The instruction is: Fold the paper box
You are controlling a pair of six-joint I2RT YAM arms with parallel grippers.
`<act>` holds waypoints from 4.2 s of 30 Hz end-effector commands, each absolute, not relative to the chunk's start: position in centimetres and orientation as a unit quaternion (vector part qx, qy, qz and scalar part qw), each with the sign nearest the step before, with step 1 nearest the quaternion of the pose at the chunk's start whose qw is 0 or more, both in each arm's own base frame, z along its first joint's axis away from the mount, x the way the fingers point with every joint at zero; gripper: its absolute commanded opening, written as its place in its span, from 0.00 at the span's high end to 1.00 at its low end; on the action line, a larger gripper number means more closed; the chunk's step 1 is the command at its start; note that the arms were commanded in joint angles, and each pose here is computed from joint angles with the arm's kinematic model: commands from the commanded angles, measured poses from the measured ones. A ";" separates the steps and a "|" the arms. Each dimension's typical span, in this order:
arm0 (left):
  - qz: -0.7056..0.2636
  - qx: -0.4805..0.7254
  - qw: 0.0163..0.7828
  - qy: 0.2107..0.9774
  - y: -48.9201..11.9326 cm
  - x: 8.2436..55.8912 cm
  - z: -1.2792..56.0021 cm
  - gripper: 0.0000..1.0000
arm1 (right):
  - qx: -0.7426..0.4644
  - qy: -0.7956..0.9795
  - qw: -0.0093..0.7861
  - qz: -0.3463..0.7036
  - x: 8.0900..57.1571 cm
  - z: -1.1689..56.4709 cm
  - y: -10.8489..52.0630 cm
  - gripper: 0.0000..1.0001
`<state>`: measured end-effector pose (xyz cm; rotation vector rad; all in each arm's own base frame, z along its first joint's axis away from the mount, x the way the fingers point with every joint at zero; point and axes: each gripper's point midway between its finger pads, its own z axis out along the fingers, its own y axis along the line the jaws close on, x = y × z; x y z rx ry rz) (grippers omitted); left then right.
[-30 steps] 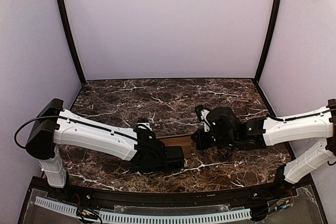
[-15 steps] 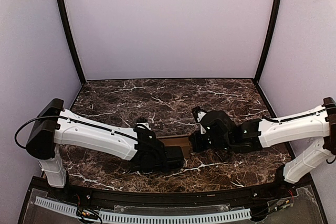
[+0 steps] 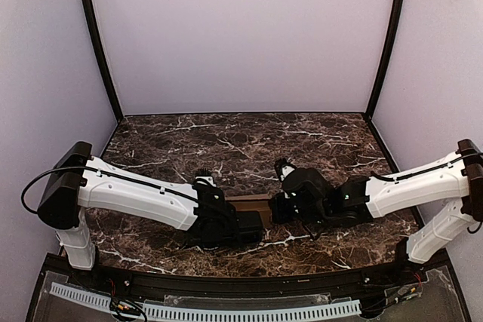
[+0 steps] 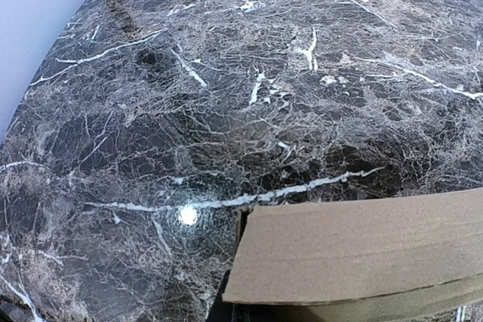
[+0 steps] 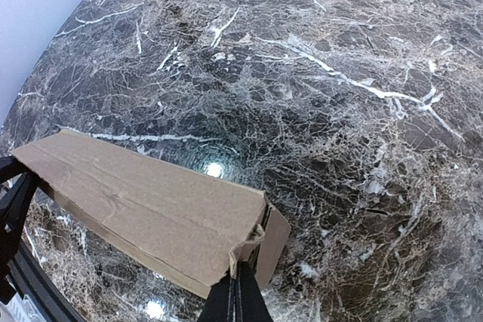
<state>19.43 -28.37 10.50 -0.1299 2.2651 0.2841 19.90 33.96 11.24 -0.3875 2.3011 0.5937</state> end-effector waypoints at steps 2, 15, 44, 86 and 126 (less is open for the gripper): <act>0.140 -0.039 0.360 0.922 -27.5 18.0 8.0 1.00 | -0.177 0.920 0.290 0.196 16.7 6.1 33.0 1.00; 0.155 -0.018 0.354 0.922 -27.2 17.9 8.4 1.00 | -0.171 0.912 0.315 0.200 17.1 8.4 33.4 0.96; 0.114 0.062 0.312 0.941 -27.7 16.7 11.4 0.48 | -0.195 0.877 0.370 0.239 17.2 15.3 32.6 0.62; -0.192 0.222 0.341 0.893 -31.9 14.0 17.2 0.85 | -0.221 0.860 0.358 0.288 18.8 16.2 37.2 0.84; -0.220 0.200 0.312 0.902 -29.9 15.9 12.2 0.99 | -0.214 0.870 0.338 0.287 18.6 14.2 37.2 1.00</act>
